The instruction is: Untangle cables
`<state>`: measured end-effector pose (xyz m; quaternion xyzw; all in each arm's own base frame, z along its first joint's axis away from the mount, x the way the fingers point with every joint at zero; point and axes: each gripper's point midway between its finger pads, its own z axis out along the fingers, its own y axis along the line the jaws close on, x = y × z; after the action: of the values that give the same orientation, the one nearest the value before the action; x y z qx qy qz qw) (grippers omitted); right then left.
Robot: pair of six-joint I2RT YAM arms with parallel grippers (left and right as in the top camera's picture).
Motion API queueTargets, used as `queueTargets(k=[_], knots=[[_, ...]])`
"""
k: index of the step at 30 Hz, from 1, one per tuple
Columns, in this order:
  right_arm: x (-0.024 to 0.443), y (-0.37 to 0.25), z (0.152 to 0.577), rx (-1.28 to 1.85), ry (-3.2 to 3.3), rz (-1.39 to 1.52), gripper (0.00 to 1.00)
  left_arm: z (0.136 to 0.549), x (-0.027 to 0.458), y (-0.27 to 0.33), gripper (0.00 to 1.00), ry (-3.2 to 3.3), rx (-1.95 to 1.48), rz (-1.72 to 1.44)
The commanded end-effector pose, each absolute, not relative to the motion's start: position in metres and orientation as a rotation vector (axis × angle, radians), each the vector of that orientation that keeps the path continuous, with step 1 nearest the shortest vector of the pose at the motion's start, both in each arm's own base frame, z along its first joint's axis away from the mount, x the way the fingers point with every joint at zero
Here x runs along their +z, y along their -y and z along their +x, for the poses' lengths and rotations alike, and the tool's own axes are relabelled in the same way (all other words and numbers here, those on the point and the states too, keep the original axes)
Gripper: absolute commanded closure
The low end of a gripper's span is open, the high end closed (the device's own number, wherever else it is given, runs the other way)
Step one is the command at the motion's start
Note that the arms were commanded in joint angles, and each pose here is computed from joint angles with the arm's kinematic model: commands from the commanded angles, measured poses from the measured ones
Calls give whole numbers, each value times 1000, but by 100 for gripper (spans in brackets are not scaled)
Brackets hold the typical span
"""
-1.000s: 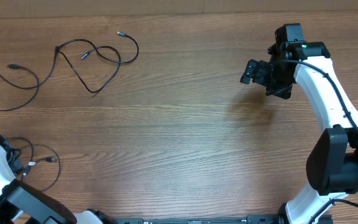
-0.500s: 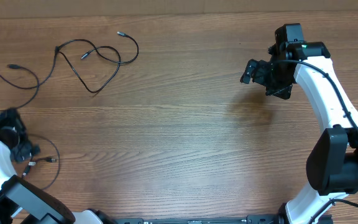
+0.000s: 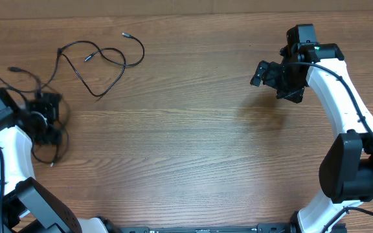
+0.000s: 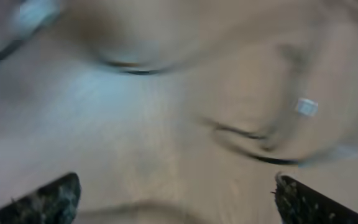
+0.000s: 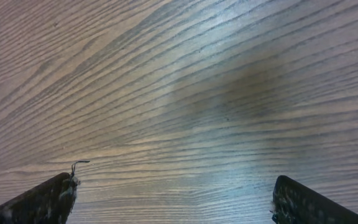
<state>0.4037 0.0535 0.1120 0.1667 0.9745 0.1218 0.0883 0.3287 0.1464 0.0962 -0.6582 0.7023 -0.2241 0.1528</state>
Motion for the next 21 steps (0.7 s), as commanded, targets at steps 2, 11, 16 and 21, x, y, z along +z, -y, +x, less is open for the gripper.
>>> queueTargets(k=[2, 11, 16, 21], knots=[[114, -55, 406, 367, -2890, 495, 0, 263, 69, -166, 0, -1708, -268, -2459], [115, -55, 410, 371, -2872, 490, 0, 269, 77, -195, 0, -1791, -363, -2272], [115, -55, 410, 371, -2872, 490, 0, 250, 76, -205, 0, -1591, -384, -2471], [116, -55, 414, 375, -2857, 485, 0, 256, 81, -182, 0, -1554, -588, -2557]])
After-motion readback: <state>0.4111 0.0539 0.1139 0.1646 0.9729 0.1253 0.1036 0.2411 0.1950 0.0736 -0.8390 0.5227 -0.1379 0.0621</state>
